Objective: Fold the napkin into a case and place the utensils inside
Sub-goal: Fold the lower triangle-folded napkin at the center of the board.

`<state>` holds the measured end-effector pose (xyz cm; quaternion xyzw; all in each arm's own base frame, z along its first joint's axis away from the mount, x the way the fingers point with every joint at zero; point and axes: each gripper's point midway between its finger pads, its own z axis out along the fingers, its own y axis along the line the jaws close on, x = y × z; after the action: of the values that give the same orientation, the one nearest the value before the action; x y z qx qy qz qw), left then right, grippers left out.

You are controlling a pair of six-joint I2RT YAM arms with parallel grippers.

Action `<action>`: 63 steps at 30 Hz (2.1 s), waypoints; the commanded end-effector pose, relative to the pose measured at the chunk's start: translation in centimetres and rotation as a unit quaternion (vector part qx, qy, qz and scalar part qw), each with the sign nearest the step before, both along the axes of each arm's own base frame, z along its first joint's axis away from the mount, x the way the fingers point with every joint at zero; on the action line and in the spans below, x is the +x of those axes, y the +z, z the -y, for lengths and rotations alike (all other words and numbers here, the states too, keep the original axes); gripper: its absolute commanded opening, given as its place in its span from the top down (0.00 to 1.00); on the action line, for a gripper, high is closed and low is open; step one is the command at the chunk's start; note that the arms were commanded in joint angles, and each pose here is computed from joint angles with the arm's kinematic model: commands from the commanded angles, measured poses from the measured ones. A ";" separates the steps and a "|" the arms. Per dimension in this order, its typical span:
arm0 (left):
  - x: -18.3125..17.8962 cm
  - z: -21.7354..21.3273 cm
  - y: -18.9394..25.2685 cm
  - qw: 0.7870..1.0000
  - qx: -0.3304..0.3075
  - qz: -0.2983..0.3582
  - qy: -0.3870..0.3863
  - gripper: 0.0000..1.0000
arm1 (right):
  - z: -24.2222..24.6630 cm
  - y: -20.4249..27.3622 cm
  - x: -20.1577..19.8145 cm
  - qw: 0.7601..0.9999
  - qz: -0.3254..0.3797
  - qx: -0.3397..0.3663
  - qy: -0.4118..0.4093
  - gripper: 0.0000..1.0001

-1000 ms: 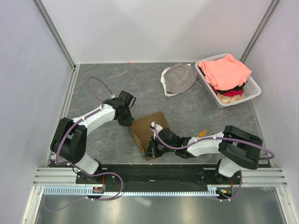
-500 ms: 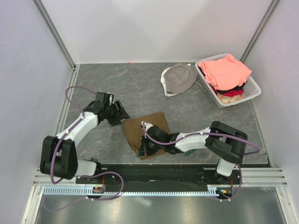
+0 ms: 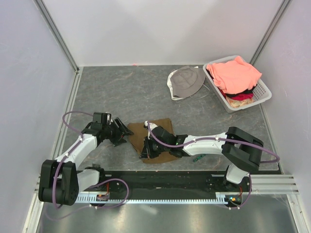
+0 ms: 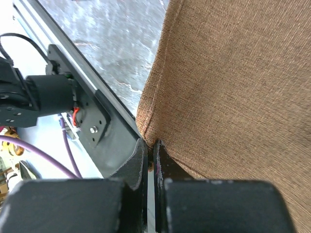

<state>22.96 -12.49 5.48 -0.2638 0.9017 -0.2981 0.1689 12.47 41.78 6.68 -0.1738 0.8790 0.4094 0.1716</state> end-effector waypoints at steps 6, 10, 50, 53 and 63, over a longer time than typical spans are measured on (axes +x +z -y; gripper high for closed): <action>1.7 0.5 -0.2 0.998 -0.048 -0.004 0.037 0.30 | -1.1 3.4 0.5 0.999 0.025 0.034 0.003 1.00; 2.1 0.9 -1.0 0.997 -0.062 -0.025 0.036 0.32 | -1.2 3.7 0.6 0.999 0.030 0.039 0.004 1.00; 2.2 -1.1 -0.7 0.999 0.024 0.039 0.003 0.98 | -2.7 0.9 16.0 0.999 0.043 -0.013 -0.024 0.79; 2.2 -1.1 -0.6 0.999 0.024 0.040 0.002 0.98 | -3.2 0.1 16.6 0.999 0.041 -0.017 -0.024 0.89; 2.4 -0.9 1.0 0.998 0.019 0.057 -0.002 0.98 | -3.1 -4.5 17.5 0.998 0.027 -0.047 -0.034 1.00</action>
<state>23.96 -11.75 4.02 -0.2691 0.8993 -0.2928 0.1820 28.81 44.17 2.70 -0.1601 0.9010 0.3564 0.1883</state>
